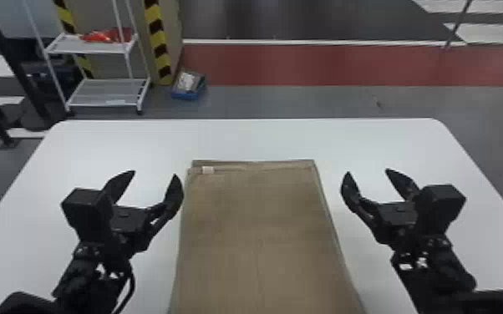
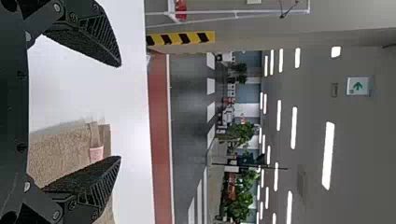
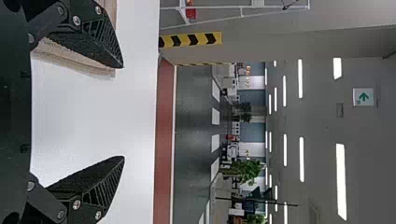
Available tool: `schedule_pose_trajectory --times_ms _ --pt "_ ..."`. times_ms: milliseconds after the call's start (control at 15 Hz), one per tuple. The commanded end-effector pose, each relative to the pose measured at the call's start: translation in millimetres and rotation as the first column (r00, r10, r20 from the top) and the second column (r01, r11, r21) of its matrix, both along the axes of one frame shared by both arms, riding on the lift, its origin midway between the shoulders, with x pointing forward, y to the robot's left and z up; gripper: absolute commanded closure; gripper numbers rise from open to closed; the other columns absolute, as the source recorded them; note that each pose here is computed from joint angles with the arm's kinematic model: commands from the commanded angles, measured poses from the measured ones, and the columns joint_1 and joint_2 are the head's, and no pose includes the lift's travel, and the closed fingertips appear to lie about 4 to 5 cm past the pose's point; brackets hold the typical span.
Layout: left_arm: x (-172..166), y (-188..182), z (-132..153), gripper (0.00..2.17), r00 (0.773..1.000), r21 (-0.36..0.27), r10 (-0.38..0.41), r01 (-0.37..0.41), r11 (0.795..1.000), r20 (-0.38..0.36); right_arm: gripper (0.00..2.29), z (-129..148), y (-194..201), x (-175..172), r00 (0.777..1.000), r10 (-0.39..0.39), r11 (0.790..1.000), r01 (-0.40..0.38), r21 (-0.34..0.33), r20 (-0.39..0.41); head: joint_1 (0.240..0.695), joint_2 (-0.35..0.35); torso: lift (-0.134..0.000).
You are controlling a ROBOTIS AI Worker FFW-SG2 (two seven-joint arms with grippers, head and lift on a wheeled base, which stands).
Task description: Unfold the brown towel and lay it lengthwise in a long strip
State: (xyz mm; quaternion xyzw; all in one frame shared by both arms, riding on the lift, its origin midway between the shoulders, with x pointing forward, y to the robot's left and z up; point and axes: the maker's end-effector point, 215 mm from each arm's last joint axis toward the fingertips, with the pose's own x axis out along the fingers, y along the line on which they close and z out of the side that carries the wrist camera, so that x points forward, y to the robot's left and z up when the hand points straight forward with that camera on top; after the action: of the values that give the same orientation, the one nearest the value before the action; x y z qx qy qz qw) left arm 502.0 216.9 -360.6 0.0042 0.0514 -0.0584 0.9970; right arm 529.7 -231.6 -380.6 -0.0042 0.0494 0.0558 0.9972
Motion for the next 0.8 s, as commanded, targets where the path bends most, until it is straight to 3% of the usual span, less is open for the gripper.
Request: schedule_pose_trajectory --times_ms 0,333,533,733 --pt "19.9 -10.6 -16.2 0.20 0.997 -0.026 -0.033 0.031 0.999 -0.074 0.21 -4.9 -1.3 6.8 1.000 -0.001 1.000 0.001 -0.004 -0.008 0.695 -0.015 -0.123" --pt "67.0 -47.4 -33.3 0.30 0.984 -0.098 -0.105 0.091 0.991 -0.145 0.21 -1.7 -4.9 3.3 1.000 -0.008 1.000 0.008 -0.009 -0.002 0.695 -0.043 -0.123" --pt "86.2 -81.2 -35.5 0.30 0.978 -0.101 -0.145 0.130 0.986 -0.152 0.21 -6.2 -9.8 0.6 1.000 -0.015 1.000 0.014 -0.015 -0.013 0.695 -0.068 -0.123" --pt "103.7 -75.6 -46.1 0.30 0.976 -0.092 -0.127 0.111 0.990 -0.179 0.21 -2.6 -12.9 -2.7 1.000 -0.016 0.999 0.016 -0.030 -0.014 0.695 -0.102 -0.123"
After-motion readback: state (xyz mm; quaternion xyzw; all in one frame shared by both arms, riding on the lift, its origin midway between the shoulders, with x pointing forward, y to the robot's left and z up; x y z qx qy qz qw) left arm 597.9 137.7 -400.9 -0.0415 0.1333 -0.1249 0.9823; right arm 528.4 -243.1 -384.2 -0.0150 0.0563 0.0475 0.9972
